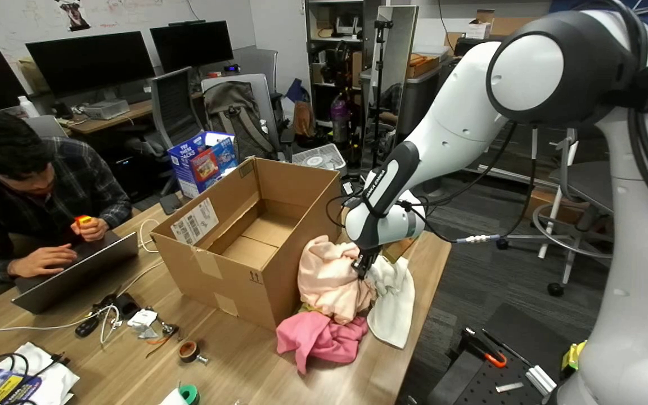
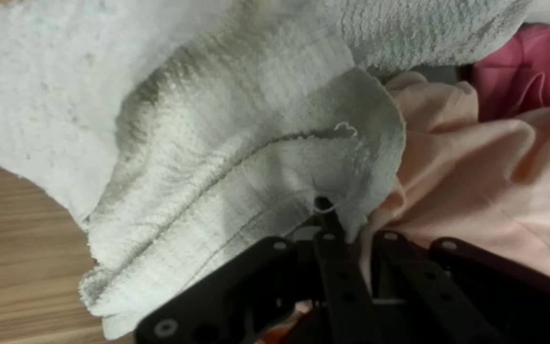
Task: Put the clothes and towels in the box
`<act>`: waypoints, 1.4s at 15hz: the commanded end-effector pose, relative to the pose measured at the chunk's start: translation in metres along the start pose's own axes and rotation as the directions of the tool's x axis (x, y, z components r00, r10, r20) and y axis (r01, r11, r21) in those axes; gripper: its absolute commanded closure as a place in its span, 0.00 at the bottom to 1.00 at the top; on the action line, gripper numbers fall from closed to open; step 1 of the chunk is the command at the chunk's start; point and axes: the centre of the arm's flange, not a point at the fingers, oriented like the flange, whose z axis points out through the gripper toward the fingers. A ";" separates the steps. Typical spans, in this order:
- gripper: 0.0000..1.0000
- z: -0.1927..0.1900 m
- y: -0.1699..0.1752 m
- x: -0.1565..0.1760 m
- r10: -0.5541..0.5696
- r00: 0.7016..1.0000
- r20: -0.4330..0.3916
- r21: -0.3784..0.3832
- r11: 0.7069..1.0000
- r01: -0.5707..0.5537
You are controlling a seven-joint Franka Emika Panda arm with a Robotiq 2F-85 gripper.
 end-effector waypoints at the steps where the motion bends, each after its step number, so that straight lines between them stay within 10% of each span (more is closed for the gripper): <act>1: 0.96 -0.040 -0.005 0.012 0.088 0.994 -0.060 -0.020 0.996 -0.090; 21: 0.97 -0.253 -0.075 -0.013 0.190 0.900 -0.393 -0.056 0.972 -0.230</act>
